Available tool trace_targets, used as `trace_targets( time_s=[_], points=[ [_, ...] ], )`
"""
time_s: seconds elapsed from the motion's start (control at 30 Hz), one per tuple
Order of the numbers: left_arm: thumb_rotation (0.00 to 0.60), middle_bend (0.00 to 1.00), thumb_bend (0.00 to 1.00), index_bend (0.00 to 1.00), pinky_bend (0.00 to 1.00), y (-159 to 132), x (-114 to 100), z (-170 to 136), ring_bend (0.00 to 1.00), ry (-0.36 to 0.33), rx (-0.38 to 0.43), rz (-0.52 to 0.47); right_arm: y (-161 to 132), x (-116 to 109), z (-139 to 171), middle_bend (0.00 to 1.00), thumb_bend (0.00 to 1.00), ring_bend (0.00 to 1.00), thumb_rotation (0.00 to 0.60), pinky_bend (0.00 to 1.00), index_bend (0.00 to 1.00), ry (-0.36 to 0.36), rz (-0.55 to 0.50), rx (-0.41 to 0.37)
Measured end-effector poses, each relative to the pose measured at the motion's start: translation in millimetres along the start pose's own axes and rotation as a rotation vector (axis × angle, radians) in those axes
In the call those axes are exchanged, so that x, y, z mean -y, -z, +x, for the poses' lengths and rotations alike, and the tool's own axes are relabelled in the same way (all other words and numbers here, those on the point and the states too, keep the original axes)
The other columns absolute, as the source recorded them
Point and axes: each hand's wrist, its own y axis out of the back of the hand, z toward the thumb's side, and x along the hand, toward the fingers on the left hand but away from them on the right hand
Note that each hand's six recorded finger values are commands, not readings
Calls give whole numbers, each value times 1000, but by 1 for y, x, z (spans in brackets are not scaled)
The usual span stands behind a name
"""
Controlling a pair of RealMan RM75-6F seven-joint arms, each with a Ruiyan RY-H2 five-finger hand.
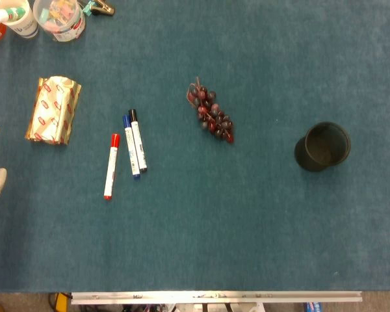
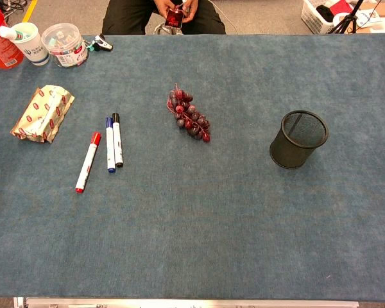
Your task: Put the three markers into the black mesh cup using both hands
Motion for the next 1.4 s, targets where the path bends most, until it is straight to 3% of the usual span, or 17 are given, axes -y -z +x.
trace_targets(
  time_s=[0.43, 0.7, 0.9, 1.03, 1.33, 1.4],
  points=[
    [600, 269, 259, 274, 102, -4, -1, 0, 218, 3, 7, 1, -5, 13, -8, 368, 276, 271, 600, 308, 393, -40, -42, -25],
    [600, 268, 259, 275, 102, -1, -2, -4, 218, 2, 1, -8, -10, 37, -19, 366, 227, 270, 600, 308, 393, -178, -226, -46],
    [600, 269, 259, 276, 102, 2, -4, -6, 218, -2, -7, -12, -16, 57, -24, 337, 2, 233, 600, 278, 390, -257, -330, -59],
    [600, 268, 259, 277, 102, 3, -4, -8, 218, -2, -9, -14, -19, 72, -26, 278, 0, 151, 600, 203, 304, -300, -400, -66],
    [600, 269, 259, 280, 102, 3, -7, -10, 218, -8, -8, -15, -21, 104, -32, 218, 0, 75, 600, 113, 299, -372, -565, -56],
    [600, 268, 259, 280, 102, 2, -8, -10, 218, -10, -8, -14, -21, 111, -35, 202, 0, 54, 600, 95, 249, -398, -601, -49]
  ],
)
